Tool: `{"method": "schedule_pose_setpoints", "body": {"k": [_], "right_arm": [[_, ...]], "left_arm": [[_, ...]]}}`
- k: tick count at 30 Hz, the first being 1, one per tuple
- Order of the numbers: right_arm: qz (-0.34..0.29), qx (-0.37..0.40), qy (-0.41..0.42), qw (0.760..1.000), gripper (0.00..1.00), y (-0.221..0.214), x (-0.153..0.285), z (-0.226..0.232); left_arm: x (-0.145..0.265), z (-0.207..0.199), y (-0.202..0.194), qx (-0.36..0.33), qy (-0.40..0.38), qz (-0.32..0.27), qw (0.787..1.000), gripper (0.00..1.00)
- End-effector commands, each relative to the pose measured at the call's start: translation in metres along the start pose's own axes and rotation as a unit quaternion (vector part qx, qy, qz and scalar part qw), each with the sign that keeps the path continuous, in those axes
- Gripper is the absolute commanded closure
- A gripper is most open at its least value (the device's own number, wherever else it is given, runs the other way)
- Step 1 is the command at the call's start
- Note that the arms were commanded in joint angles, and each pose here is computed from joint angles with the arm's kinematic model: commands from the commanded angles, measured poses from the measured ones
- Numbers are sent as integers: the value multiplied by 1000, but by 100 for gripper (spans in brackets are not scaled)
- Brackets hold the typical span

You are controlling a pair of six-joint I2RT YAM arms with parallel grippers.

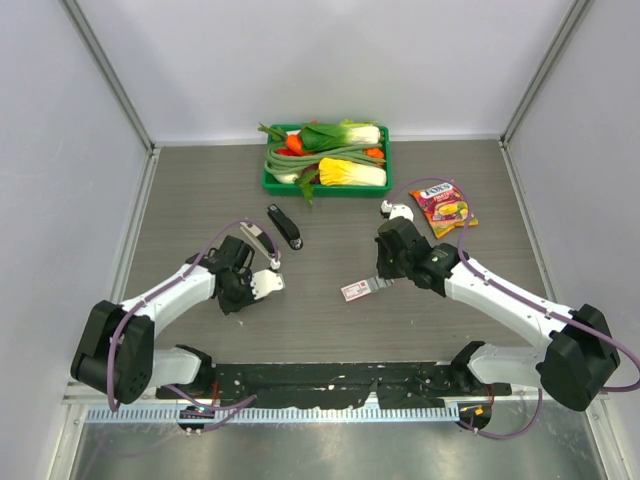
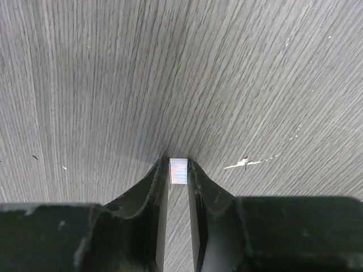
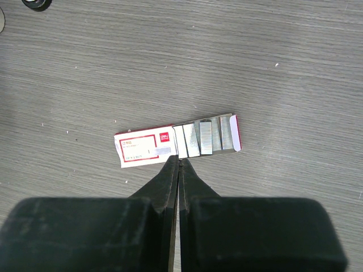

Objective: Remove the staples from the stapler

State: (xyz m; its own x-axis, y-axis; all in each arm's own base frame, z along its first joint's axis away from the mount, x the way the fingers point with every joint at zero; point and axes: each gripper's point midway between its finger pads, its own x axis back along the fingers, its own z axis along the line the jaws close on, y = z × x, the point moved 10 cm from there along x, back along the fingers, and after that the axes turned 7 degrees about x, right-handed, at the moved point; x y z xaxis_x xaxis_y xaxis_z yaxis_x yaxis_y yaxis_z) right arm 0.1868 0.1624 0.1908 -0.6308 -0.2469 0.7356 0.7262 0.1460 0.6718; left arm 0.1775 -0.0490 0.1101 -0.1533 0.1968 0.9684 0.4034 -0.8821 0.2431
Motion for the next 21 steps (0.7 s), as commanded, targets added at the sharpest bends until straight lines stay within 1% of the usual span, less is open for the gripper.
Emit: {"method": "schedule_pose_setpoints", "body": {"k": [1, 2, 3, 5, 7, 8, 10, 12, 13, 15, 16, 17, 18, 19, 20, 21], "right_arm": [[-29, -14, 9, 999, 95, 9, 5, 2], [-30, -13, 9, 999, 95, 9, 5, 2], [-29, -13, 9, 999, 95, 9, 4, 2], [-30, -13, 10, 999, 95, 9, 4, 2], [-27, -13, 9, 999, 95, 9, 3, 3], [-29, -12, 9, 999, 95, 9, 3, 3], [-30, -13, 9, 999, 95, 10, 2, 3], [-36, -14, 13, 999, 95, 11, 3, 3], [-44, -15, 19, 999, 95, 13, 6, 3], [-58, -14, 33, 998, 94, 15, 8, 5], [-70, -8, 52, 996, 92, 18, 13, 7], [-77, -7, 60, 995, 91, 19, 14, 8], [-92, -8, 70, 993, 89, 23, 16, 9], [-105, -8, 82, 991, 88, 26, 22, 10], [-110, -7, 99, 989, 87, 28, 25, 12], [-125, -7, 119, 985, 85, 32, 29, 15]], "left_arm": [[2, 10, 14, -5, 25, -40, 999, 78], [5, 12, 17, -3, 31, -46, 998, 81], [9, 13, 20, -1, 34, -54, 998, 86], [20, 18, 33, 7, 42, -76, 996, 92], [33, 20, 46, 12, 42, -102, 994, 95], [38, 20, 51, 9, 43, -109, 993, 97], [53, 18, 65, -2, 39, -134, 990, 99], [64, 15, 74, 9, 25, -146, 989, 100], [78, 18, 87, 11, 20, -173, 985, 100], [93, 15, 97, 35, -3, -191, 981, 99], [113, 16, 111, 31, -19, -234, 972, 99], [125, 14, 118, 47, -35, -255, 965, 99], [135, 10, 123, 47, -57, -270, 960, 98], [158, 10, 137, 36, -77, -313, 946, 98], [168, 9, 143, 38, -86, -330, 939, 97], [186, 10, 155, 54, -89, -364, 926, 97]]}}
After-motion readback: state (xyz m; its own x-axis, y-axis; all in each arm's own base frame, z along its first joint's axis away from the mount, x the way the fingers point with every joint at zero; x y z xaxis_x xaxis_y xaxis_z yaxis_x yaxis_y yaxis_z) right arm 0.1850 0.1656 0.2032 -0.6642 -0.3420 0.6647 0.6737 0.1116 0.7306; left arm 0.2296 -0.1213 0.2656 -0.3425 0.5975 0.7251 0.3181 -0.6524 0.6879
